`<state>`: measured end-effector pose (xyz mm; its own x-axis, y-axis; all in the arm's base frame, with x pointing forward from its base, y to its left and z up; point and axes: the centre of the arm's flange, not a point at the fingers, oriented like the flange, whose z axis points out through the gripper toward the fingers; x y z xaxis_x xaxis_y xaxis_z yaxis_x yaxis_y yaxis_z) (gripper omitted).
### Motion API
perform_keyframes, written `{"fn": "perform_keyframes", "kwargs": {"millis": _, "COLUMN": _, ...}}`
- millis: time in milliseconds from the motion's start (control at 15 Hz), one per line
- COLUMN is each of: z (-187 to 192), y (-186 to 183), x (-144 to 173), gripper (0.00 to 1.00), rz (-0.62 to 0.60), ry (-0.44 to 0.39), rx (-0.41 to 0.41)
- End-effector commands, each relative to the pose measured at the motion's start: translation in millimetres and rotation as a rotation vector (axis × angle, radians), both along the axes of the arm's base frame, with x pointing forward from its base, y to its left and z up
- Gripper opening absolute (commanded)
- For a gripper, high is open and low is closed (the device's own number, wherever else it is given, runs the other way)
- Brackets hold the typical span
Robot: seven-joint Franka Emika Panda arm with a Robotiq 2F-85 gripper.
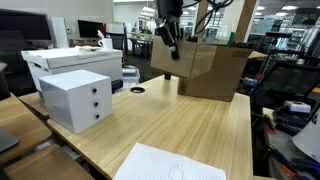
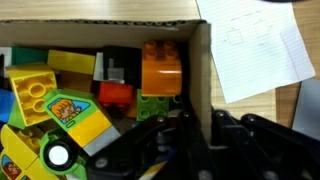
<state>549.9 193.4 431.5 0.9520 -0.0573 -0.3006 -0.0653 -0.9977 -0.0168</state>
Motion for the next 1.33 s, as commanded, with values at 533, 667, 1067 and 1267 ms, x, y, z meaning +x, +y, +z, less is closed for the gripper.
{"fn": "perform_keyframes", "kwargs": {"millis": 533, "z": 134, "y": -12, "x": 28, "gripper": 0.03, "rz": 0.054, "ry": -0.103, "rx": 0.138}}
{"fn": "perform_keyframes", "kwargs": {"millis": 667, "z": 152, "y": -24, "x": 34, "gripper": 0.03, "rz": 0.041, "ry": -0.121, "rx": 0.170}}
{"fn": "perform_keyframes", "kwargs": {"millis": 1067, "z": 187, "y": -54, "x": 43, "gripper": 0.03, "rz": -0.018, "ry": -0.147, "rx": 0.245}}
{"fn": "perform_keyframes", "kwargs": {"millis": 1267, "z": 197, "y": -65, "x": 47, "gripper": 0.03, "rz": -0.049, "ry": -0.136, "rx": 0.254}}
